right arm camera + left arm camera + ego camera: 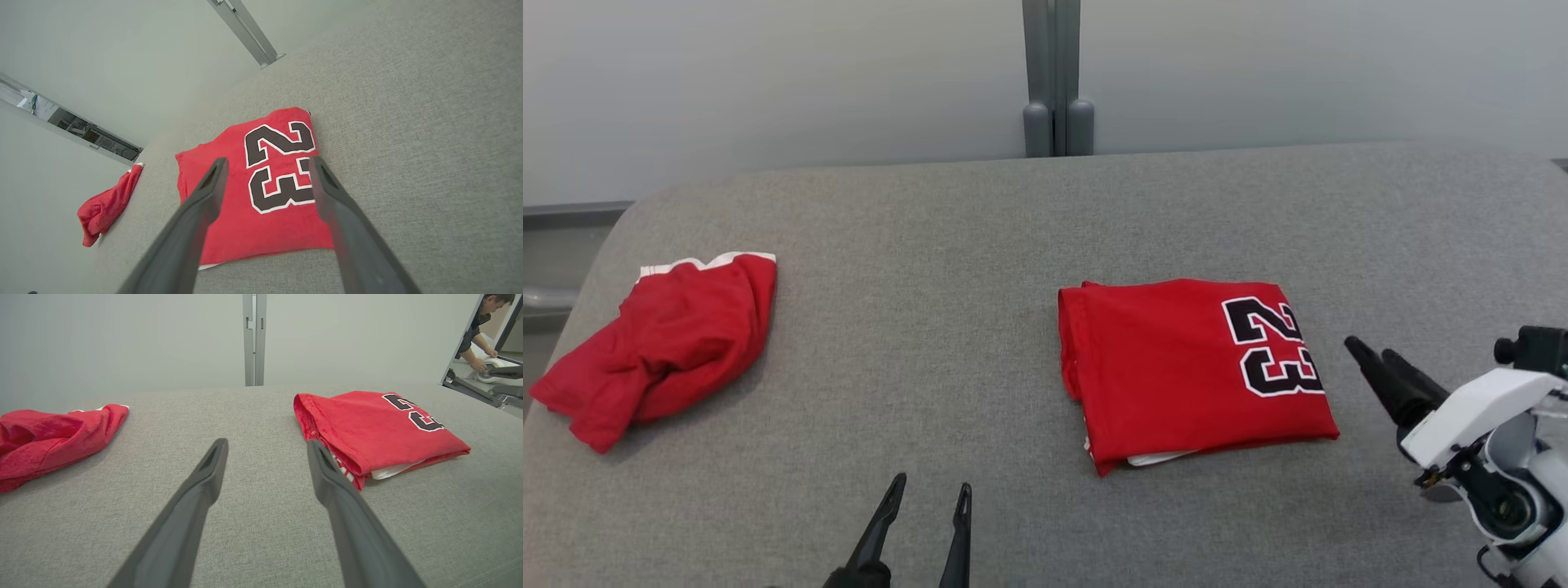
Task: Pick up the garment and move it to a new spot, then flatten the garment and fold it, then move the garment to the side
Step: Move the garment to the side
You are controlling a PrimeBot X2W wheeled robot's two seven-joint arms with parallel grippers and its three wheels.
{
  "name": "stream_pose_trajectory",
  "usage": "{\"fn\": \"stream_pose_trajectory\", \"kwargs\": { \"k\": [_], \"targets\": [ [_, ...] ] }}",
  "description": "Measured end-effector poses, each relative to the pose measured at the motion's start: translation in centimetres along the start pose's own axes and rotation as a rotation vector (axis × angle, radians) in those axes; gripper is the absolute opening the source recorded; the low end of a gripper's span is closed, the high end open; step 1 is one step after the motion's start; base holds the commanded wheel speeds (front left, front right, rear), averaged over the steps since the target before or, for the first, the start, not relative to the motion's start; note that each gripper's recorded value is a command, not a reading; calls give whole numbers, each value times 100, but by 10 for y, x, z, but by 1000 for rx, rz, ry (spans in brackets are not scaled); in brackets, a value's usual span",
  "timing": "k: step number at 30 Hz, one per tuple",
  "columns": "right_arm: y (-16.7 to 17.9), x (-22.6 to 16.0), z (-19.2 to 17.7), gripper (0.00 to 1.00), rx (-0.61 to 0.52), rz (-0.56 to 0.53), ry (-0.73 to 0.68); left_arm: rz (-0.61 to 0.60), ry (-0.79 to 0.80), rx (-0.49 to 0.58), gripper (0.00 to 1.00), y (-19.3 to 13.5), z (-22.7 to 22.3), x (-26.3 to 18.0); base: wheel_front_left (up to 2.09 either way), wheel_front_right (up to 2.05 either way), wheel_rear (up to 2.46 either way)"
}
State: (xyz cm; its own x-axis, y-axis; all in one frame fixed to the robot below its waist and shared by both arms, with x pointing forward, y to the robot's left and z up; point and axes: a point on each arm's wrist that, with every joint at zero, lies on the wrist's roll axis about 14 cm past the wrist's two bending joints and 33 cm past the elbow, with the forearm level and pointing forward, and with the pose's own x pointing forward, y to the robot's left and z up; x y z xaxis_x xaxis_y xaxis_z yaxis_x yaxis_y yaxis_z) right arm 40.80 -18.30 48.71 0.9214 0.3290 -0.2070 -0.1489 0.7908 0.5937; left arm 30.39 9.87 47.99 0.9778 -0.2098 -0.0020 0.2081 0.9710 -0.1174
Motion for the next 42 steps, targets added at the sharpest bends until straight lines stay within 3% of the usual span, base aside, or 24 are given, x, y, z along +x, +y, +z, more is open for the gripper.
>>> {"fn": "stream_pose_trajectory", "kwargs": {
  "k": [9,21,22,23,24,25,26,31,42],
  "targets": [
    [-26,34,3,100,18,-41,135,-25,19,-18,100,-5,-4,26,0,0,0],
    [-50,66,-57,100,11,-86,359,9,77,-24,100,6,-22,40,0,0,0],
    [-50,66,-60,93,13,-86,368,10,79,-24,100,7,-23,40,0,0,0],
    [-50,68,-63,54,17,-86,375,11,82,-24,100,7,-24,40,0,0,0],
    [-50,69,-64,44,16,-85,378,11,86,-25,100,7,-25,40,0,0,0],
    [-50,70,-66,13,16,-84,382,11,90,-25,100,7,-26,41,0,0,0],
    [-49,70,-68,0,18,-81,388,10,92,-26,100,7,-26,41,0,0,0],
    [-50,79,-56,0,-31,-62,353,-4,91,-23,100,6,-27,49,0,0,0],
    [-109,114,55,0,-303,-163,67,-179,-6,9,100,-26,-10,107,0,0,0]
  ]
}}
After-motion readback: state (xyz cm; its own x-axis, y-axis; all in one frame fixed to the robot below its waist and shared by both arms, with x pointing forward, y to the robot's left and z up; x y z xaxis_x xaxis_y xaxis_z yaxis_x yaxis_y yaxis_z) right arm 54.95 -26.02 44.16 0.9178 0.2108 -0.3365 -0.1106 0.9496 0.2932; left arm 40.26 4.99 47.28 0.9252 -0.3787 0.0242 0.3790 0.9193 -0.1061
